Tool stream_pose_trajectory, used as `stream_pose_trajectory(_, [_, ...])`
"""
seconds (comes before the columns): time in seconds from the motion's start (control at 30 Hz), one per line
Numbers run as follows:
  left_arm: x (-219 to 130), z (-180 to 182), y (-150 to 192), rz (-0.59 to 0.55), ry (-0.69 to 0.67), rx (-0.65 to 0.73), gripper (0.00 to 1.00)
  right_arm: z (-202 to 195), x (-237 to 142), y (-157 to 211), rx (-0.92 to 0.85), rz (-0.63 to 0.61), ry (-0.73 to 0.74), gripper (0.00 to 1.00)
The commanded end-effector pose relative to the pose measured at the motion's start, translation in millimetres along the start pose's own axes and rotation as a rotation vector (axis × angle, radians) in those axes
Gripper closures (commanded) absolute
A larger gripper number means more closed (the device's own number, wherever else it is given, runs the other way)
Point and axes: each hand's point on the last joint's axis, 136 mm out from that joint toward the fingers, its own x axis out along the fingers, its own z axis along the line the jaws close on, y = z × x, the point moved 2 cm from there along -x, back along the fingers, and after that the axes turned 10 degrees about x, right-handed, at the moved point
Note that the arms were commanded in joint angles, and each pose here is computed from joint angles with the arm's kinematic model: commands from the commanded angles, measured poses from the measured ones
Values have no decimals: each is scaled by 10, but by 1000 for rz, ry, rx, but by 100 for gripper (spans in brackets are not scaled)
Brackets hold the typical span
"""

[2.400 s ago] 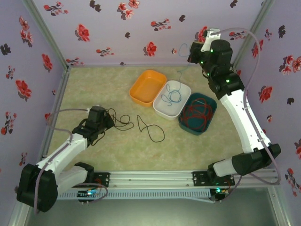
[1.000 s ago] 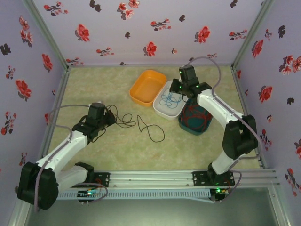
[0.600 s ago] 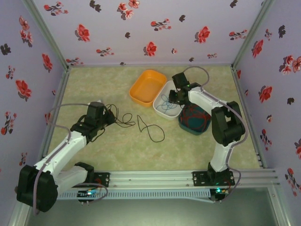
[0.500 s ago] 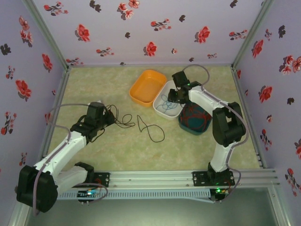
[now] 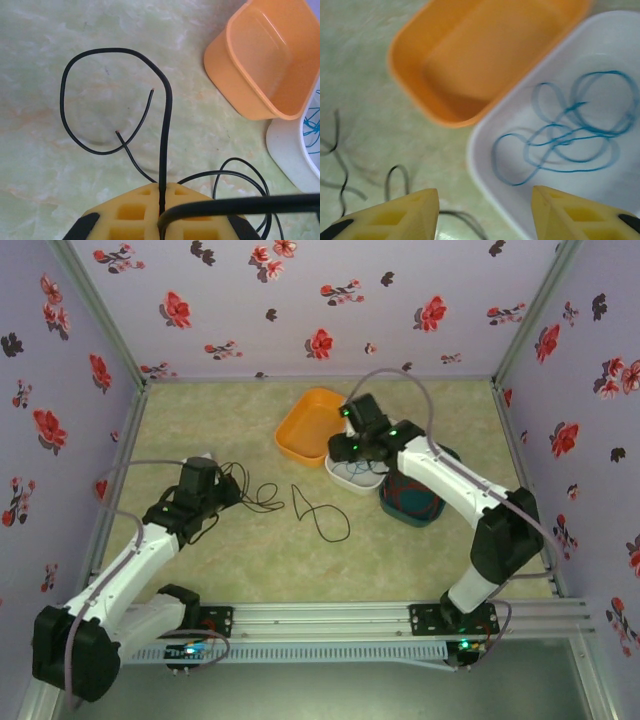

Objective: Untangle the cables

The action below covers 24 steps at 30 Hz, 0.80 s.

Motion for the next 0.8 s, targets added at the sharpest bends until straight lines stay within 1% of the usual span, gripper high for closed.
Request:
stream_pose_trajectory(0.0, [-102, 92, -96, -31, -54, 14, 100, 202, 107, 360, -123, 94, -2, 48])
stream_pose_trajectory(0.1, [-112, 184, -80, -31, -90, 1, 100, 364, 218, 601, -162, 157, -16, 48])
stream_pose_trajectory(0.23, [-113, 292, -52, -39, -123, -30, 100, 418, 419, 846, -174, 240, -10, 48])
stream_pose_trajectory(0.4, [-88, 356, 11, -36, -133, -53, 100, 484, 664, 1032, -226, 316, 3, 47])
stream_pose_trajectory(0.57, [-65, 389, 70, -22, -140, -63, 100, 516, 865, 1082, -261, 354, 18, 48])
stream_pose_trajectory(0.63, [-62, 394, 81, -22, -140, -63, 100, 496, 929, 1074, -270, 353, 42, 53])
stream_pose_trajectory(0.67, [-59, 401, 85, -22, -142, -66, 100, 481, 958, 1051, -274, 349, 56, 57])
stream_pose_trajectory(0.7, [-56, 402, 89, -22, -141, -66, 100, 482, 967, 1027, -278, 341, 65, 62])
stream_pose_trajectory(0.77, [-49, 406, 92, -20, -143, -68, 100, 506, 959, 963, -283, 326, 70, 75])
